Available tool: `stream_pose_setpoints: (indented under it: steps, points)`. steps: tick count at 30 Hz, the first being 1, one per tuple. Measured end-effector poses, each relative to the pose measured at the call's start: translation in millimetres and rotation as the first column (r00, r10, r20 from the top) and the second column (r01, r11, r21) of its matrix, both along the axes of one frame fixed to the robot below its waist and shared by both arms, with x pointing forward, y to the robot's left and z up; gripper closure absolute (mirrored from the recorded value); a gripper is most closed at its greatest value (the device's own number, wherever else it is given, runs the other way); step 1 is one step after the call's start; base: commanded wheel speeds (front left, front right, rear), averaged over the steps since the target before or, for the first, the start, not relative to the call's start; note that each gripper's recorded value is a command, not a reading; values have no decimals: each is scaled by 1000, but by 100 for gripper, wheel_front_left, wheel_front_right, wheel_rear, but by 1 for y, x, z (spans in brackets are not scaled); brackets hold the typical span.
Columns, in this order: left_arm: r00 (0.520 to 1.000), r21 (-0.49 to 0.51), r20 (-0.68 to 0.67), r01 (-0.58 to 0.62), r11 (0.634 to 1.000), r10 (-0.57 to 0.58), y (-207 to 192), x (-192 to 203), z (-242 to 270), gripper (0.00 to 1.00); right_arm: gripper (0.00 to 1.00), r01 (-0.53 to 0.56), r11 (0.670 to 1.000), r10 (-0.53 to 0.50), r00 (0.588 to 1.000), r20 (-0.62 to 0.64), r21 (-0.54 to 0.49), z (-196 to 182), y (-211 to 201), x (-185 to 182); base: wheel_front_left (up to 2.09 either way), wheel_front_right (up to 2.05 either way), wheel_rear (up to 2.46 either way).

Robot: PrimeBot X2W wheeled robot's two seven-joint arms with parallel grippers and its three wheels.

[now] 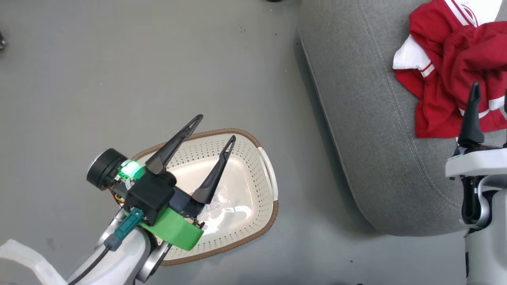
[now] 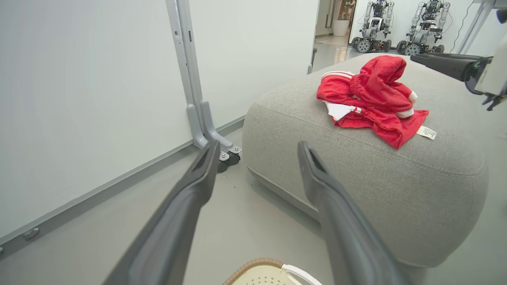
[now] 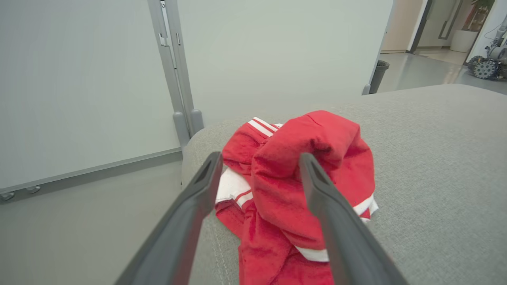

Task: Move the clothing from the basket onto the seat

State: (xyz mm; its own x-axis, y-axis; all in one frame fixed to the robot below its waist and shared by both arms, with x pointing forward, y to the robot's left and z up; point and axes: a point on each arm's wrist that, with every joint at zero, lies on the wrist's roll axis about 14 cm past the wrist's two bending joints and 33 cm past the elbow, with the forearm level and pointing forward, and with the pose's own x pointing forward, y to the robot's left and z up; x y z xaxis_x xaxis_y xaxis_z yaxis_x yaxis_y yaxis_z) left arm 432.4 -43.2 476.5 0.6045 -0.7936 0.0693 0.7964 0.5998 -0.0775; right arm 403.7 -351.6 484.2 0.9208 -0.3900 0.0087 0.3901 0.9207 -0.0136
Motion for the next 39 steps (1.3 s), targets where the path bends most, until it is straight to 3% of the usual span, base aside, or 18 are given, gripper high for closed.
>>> stream_pose_setpoints:
  steps: [6, 12, 24, 29, 39]
  points:
    - [986, 12, 32, -163, 986, 163, 38, 9, 11, 0, 0, -118, 993, 117, 992, 45, 27, 14, 44, 9, 0, 0, 0]
    - [938, 6, 72, -340, 940, 339, 86, 18, 30, 0, 0, -250, 967, 246, 967, 72, 52, 24, 92, 22, 0, 0, 0]
    - [770, -7, 74, -635, 773, 634, 192, 4, 45, 0, 0, -420, 906, 412, 905, 106, 59, 46, 156, 24, 0, 0, 0]
    - [719, 18, 65, -694, 720, 692, 221, -13, 39, 0, 0, -453, 890, 447, 889, 101, 56, 52, 169, 15, 0, 0, 0]
    - [687, 55, 20, -726, 686, 726, 234, -50, 22, 0, 0, -483, 873, 478, 875, 76, 69, 54, 181, -15, 0, 0, 0]
